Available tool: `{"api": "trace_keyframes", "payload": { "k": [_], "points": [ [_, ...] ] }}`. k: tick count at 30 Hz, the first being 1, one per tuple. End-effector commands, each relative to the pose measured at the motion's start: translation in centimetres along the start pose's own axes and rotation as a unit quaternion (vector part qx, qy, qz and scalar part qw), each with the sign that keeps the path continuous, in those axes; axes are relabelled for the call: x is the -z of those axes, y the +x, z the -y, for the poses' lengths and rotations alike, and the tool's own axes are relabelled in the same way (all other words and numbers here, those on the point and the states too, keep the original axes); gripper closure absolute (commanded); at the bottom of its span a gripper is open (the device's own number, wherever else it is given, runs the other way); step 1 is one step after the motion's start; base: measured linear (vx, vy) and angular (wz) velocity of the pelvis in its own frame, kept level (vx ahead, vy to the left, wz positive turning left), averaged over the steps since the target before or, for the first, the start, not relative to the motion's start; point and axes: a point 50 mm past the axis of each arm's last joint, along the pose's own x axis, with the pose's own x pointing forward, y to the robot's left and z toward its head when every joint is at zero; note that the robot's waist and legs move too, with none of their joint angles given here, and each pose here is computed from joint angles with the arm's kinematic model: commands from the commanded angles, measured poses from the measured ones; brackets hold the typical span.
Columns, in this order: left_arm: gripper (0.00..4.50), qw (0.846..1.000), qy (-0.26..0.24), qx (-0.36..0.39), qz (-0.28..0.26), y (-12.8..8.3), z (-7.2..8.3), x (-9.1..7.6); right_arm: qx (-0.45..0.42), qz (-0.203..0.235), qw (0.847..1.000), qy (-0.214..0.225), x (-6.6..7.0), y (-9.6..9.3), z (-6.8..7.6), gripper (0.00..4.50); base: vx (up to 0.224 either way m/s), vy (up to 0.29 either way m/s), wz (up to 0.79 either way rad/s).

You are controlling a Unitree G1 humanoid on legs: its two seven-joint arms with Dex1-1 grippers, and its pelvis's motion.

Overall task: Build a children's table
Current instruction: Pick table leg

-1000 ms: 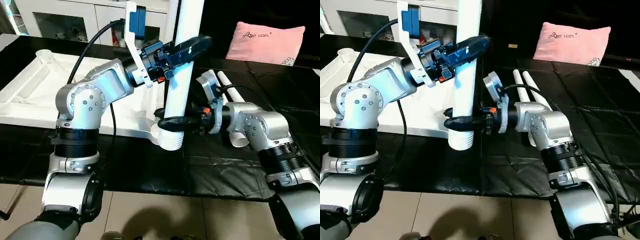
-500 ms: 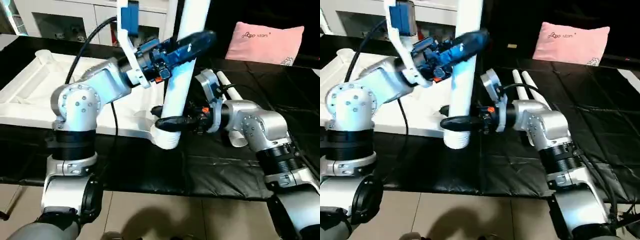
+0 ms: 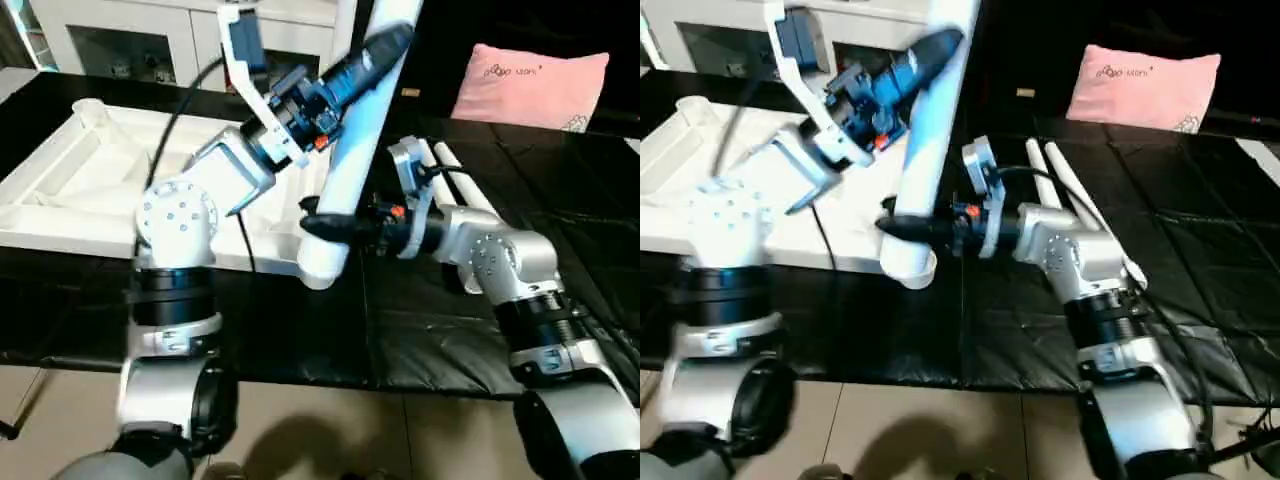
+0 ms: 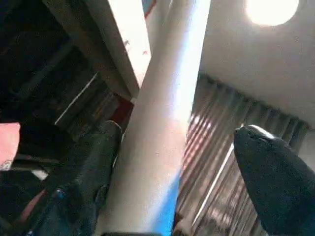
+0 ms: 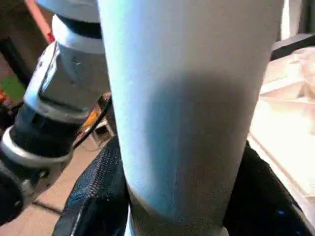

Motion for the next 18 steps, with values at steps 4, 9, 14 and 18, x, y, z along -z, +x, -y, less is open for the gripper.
{"api": "trace_keyframes", "payload": {
  "k": [4, 9, 14, 18],
  "points": [
    [0.00, 0.997, -0.011, -0.014, 0.072, 0.2, 0.0, -1.6, 0.052, 0.033, 0.998, -0.017, -0.3, -0.3, 0.5, 2.56, 0.000, 0.000, 0.00],
    [0.00, 0.993, 0.009, -0.077, 0.094, -0.6, -1.2, -2.4, 0.096, 0.043, 0.993, -0.046, -0.3, -0.2, 1.1, 2.56, 0.000, 0.000, 0.00],
    [0.00, 0.955, 0.170, -0.238, -0.055, -2.3, -4.5, -0.4, 0.157, 0.024, 0.981, -0.108, 0.1, 0.2, 1.7, 2.57, 0.000, 0.000, 0.00],
    [0.00, 0.939, 0.236, -0.199, -0.153, -1.6, -3.7, 2.1, 0.178, -0.022, 0.975, -0.132, 1.5, 0.9, 1.9, 2.57, 0.000, 0.000, 0.00]
  ]
}}
